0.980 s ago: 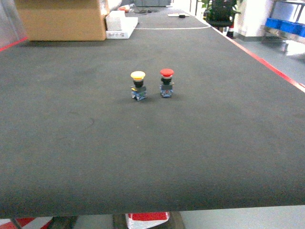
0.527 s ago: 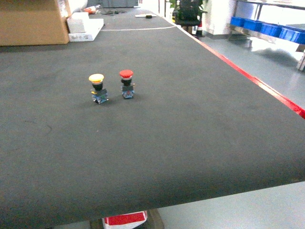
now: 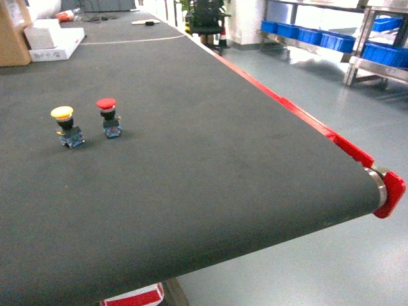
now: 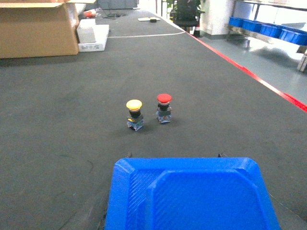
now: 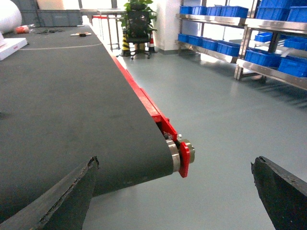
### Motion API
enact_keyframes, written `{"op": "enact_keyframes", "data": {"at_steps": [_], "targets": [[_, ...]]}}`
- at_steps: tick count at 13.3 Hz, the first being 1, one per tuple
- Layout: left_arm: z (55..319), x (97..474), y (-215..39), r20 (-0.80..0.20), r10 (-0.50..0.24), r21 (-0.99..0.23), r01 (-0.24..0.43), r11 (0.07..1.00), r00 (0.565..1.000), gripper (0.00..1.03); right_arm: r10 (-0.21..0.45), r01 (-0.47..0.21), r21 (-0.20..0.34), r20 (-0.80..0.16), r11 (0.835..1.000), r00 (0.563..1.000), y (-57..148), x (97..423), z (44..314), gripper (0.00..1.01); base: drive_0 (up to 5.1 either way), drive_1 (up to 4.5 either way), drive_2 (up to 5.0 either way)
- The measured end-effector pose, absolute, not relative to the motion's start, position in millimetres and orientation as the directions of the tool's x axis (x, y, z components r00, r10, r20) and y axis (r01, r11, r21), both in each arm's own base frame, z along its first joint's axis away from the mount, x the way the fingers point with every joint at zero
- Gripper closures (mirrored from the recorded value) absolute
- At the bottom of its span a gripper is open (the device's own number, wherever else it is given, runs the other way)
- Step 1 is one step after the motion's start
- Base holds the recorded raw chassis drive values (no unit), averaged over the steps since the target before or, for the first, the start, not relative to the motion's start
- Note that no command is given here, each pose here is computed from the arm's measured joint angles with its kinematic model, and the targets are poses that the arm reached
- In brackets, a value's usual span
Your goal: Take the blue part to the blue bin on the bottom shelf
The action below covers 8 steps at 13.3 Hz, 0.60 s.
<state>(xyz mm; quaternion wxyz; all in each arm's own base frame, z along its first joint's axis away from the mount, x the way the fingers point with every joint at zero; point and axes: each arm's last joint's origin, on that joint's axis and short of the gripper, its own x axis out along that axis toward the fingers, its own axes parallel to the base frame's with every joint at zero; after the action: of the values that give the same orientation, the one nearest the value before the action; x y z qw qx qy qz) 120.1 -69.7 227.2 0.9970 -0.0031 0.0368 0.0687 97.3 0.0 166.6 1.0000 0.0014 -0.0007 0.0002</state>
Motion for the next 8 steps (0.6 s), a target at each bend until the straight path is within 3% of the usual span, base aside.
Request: {"op": "enact_keyframes", "data": {"at_steps": [8], "targets": [[227.2,120.2,-69.7,-0.074,0.136,-0.001,-0.137,0.991,0.988,0.59,0.000,0.000,0.003,0.001,1.000,1.000,0.0,97.3,166.6,0.03,-1.6,-1.63,-1.6]]}}
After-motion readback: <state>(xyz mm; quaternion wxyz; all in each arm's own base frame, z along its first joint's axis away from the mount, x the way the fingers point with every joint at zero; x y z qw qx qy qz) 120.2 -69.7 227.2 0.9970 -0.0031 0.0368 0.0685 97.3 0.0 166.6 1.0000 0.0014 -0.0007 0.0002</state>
